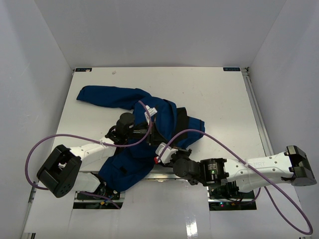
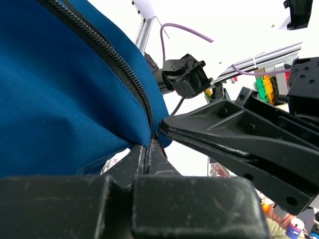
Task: Zip up the jacket
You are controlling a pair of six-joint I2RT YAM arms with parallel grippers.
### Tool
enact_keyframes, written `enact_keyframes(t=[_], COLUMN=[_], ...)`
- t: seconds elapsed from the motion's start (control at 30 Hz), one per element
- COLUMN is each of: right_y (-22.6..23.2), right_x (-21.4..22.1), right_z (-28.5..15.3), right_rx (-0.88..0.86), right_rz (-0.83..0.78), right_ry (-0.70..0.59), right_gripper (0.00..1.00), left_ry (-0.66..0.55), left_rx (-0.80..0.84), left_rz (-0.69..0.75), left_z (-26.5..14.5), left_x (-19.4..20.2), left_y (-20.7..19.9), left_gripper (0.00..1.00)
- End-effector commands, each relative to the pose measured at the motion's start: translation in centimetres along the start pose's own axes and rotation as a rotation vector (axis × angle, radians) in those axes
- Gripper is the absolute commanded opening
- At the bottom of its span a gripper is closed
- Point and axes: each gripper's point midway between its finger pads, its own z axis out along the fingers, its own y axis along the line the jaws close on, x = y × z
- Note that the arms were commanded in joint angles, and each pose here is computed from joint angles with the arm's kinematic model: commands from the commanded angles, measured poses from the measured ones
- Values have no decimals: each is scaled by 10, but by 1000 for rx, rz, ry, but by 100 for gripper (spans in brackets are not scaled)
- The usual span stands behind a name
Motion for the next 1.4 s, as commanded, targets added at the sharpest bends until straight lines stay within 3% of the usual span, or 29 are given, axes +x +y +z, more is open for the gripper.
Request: enact_keyframes(t=[0.0,0.13,0.3,0.57,0.7,0.87,1.1,1.37], right_y=[-15,-10,0,17,9,-34,-11,-23], right_x=[-12,-17,-35,-52,-69,-98,-96,-83], right_z=[-4,-5,-11,-22,-27,-37,-39,-25], right_rx=[42,1,-107,-282,-372,-469,-740,-717], right_rz=[72,79,108,80,159,341,385,473], right_ry=[-28,-52,-117,-169,-238,-341,-261,-179], right_gripper=[8,10,30,45,47,50,50,51], left_ry=[1,2,3,2,2,6,2,6], left_rx=[37,36,36,34,30,25,29,25], left_rz=[33,32,30,31,26,24,26,24], left_z=[-1,-1,-1,-1,0,0,-1,0], left_x=[-2,-2,-2,-2,-2,-2,-2,-1], left_y=[-11,-10,-10,-10,-9,-7,-8,-7], left_gripper=[0,0,0,0,0,0,0,0])
